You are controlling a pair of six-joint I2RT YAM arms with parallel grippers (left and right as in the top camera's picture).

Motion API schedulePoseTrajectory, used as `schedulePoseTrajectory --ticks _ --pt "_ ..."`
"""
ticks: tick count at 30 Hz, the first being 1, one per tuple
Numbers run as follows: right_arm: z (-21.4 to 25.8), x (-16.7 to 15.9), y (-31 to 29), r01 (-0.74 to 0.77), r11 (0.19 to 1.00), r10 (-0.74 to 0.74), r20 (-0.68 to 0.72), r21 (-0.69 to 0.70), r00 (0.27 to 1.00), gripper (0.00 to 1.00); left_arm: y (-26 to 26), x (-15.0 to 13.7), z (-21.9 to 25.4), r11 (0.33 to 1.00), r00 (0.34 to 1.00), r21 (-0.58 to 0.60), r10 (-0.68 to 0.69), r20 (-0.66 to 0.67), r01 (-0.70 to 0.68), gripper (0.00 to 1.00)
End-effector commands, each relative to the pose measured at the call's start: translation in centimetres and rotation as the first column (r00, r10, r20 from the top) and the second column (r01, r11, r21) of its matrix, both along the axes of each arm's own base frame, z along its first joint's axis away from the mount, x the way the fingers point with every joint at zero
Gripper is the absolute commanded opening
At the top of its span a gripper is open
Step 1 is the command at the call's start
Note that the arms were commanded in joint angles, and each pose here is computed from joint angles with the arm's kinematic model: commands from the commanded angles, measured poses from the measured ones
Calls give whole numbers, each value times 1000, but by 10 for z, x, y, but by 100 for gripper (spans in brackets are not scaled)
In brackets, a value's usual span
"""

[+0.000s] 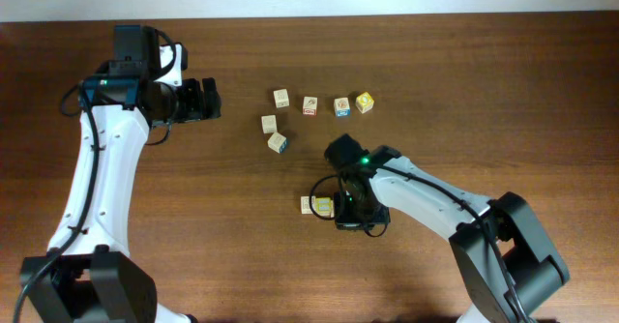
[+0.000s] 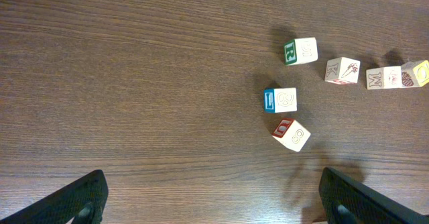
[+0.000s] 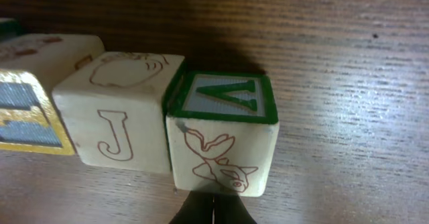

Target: Rotate 4 blocks

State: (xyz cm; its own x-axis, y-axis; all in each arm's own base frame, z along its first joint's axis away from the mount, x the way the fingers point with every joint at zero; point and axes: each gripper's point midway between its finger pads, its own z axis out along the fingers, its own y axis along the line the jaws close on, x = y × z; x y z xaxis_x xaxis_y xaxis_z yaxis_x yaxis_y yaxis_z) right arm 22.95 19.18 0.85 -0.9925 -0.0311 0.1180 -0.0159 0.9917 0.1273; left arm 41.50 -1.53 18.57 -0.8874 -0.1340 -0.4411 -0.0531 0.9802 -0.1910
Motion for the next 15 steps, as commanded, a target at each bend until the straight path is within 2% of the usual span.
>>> schedulePoseTrajectory --ticks 1,6,8,12,15 --pt "-4 1 -2 -6 1000 6 -9 4 1000 4 -1 3 4 1000 1000 -7 -2 11 2 99" --pt "0 -3 -1 -17 1000 18 -30 13 999 4 -1 3 4 1000 1000 -7 -1 11 1 99" --pt "21 3 4 -28 999 29 -18 23 999 4 -1 3 4 1000 1000 -7 -2 11 2 99" --pt "93 45 28 -45 991 23 177 124 984 4 -1 3 4 1000 1000 -7 -2 11 2 99" --pt "114 75 41 -54 986 4 302 156 953 5 -1 3 4 1000 1000 -7 -2 11 2 99"
